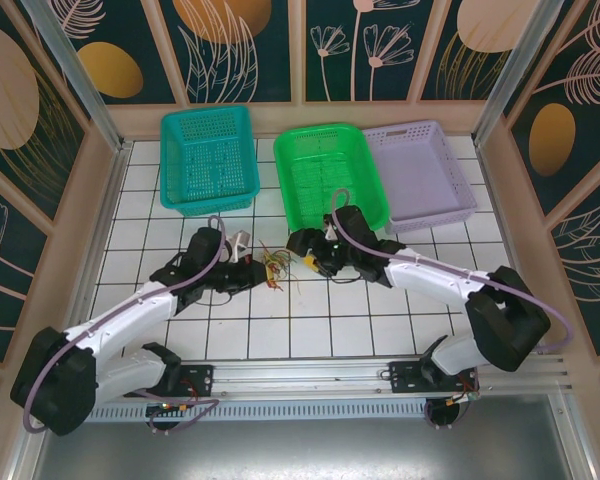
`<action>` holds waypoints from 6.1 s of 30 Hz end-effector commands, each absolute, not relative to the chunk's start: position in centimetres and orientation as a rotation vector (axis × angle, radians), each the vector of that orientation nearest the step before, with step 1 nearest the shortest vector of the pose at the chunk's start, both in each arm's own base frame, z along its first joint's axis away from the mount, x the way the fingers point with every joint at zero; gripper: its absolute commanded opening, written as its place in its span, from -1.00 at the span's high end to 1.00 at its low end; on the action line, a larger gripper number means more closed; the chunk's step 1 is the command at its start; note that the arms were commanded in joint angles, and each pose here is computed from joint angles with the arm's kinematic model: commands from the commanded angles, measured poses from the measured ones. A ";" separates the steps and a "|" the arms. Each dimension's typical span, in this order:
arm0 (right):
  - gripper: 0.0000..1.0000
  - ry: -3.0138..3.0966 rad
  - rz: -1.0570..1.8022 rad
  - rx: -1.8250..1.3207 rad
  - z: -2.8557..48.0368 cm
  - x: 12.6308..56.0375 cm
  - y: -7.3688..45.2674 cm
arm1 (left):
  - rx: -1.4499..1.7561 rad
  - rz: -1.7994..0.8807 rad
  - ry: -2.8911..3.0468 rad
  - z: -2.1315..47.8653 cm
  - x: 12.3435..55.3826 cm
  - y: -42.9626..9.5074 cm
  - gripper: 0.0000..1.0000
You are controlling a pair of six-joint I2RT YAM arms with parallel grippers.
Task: Untangle the cables
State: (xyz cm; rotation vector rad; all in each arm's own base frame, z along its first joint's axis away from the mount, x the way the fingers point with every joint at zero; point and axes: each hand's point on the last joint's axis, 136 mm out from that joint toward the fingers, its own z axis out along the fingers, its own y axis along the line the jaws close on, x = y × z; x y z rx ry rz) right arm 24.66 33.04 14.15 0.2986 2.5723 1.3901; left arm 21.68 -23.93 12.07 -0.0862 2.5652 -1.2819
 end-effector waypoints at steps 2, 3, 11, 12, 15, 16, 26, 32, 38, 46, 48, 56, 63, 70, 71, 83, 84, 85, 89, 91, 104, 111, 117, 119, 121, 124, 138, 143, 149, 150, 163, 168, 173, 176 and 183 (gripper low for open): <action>-0.46 2.568 1.533 0.330 14.8 23.8 34.9 | -0.007 -1.342 2.475 14.9 23.3 -26.3 1.00; -0.48 2.586 1.530 0.353 14.4 23.6 34.8 | 0.000 -1.339 2.469 15.2 23.5 -26.5 1.00; -0.61 2.579 1.613 0.805 13.8 23.2 33.5 | 0.078 -1.335 2.475 15.6 23.4 -28.2 1.00; -0.62 2.573 1.607 0.883 13.8 23.4 33.3 | 0.094 -1.327 2.477 15.5 23.3 -28.4 1.00; -0.63 2.471 1.638 1.090 14.9 24.5 33.0 | 0.129 -1.294 2.471 15.5 23.0 -28.9 1.00; -0.63 2.434 1.631 1.155 15.3 24.8 32.8 | 0.136 -1.283 2.465 15.5 23.0 -29.0 1.00; -0.47 2.333 1.547 1.444 15.5 25.8 31.7 | 0.248 -1.227 2.393 17.0 22.7 -29.5 1.00; -0.08 2.349 1.414 1.462 14.3 25.8 29.9 | 0.370 -1.163 2.364 17.8 21.9 -29.7 1.00; 1.00 2.431 1.231 1.283 14.5 26.4 27.5 | 0.490 -0.956 2.398 17.0 21.6 -28.0 1.00; 1.00 2.535 1.016 0.934 16.3 26.8 26.0 | 0.645 -0.685 2.410 16.7 22.3 -25.8 1.00; 1.00 2.546 0.969 0.894 16.5 26.7 25.4 | 0.679 -0.628 2.397 16.9 22.6 -25.5 1.00; 1.00 2.593 0.842 0.688 17.5 26.6 24.0 | 0.936 -0.255 2.378 14.4 21.8 -24.4 1.00; 1.00 2.640 0.977 0.689 16.4 25.0 25.1 | 0.784 -0.342 2.302 16.7 22.2 -26.3 0.08; 1.00 2.486 1.335 0.996 17.2 25.3 25.4 | 0.000 -1.066 2.233 22.2 21.5 -28.4 -0.76; 1.00 2.446 1.377 1.041 17.6 25.5 25.2 | -0.154 -1.157 2.212 22.8 21.7 -28.0 -0.77; 1.00 1.971 1.778 0.585 24.6 26.7 26.5 | -1.320 -1.807 1.965 21.5 23.9 -25.5 -0.87; 1.00 1.939 1.796 0.580 24.6 26.6 26.4 | -1.362 -1.874 1.931 21.8 24.0 -25.9 -0.88; 1.00 1.918 1.813 0.598 24.6 26.6 26.3 | -1.378 -1.918 1.908 22.4 24.1 -26.2 -0.88; 1.00 1.768 1.956 0.715 25.1 26.8 26.1 | -1.463 -2.009 1.908 23.7 24.1 -27.9 -0.97; 1.00 1.736 2.004 0.730 25.7 27.1 26.7 | -1.519 -2.042 1.897 23.9 23.8 -28.6 -0.97; 1.00 1.654 2.090 0.859 27.7 27.6 28.9 | -1.731 -1.952 1.907 22.9 23.3 -29.7 -0.97; 1.00 1.698 2.138 0.879 27.2 27.0 30.8 | -1.802 -2.005 1.724 23.7 25.3 -29.5 -0.83; 1.00 1.777 2.152 0.900 25.9 25.9 32.1 | -1.843 -1.875 1.545 22.7 26.7 -26.5 0.40; 1.00 1.845 2.108 0.907 25.3 25.7 32.0 | -1.832 -1.758 1.535 22.2 26.5 -24.4 0.74; 1.00 1.973 2.024 0.905 24.1 25.4 32.1 | -1.765 -1.651 1.570 21.8 26.4 -22.7 1.00; 1.00 2.225 1.882 0.878 22.2 24.6 32.5 | -1.515 -1.507 1.735 21.6 27.0 -21.6 1.00; 1.00 2.812 1.260 0.774 18.4 24.8 28.0 | 0.290 -0.795 2.341 19.9 24.8 -26.6 1.00; 1.00 2.817 1.253 0.738 18.7 25.5 27.8 | 0.566 -0.569 2.257 19.9 23.9 -26.4 1.00; 1.00 2.534 1.544 0.857 21.4 26.9 28.7 | 0.064 -0.720 2.194 24.8 25.9 -25.3 -0.14; 1.00 2.477 1.585 0.887 21.8 27.2 28.5 | -0.063 -0.779 2.171 26.5 26.2 -25.1 -0.24; 1.00 1.802 2.012 0.842 26.7 29.6 29.4 | -1.566 -1.775 1.854 25.7 23.8 -25.2 -0.60; 1.00 1.717 2.126 0.797 27.2 28.4 31.4 | -1.755 -1.942 1.688 25.2 24.8 -26.1 -0.68; 1.00 1.806 2.157 0.788 26.3 27.6 33.5 | -1.873 -1.926 1.439 24.6 26.5 -23.9 -0.53; 1.00 1.851 2.186 0.799 26.0 27.1 34.4 | -1.882 -1.924 1.351 24.6 27.1 -23.1 0.07; 1.00 1.904 2.256 0.824 25.8 26.0 36.4 | -1.883 -1.958 1.284 24.2 28.0 -23.5 0.29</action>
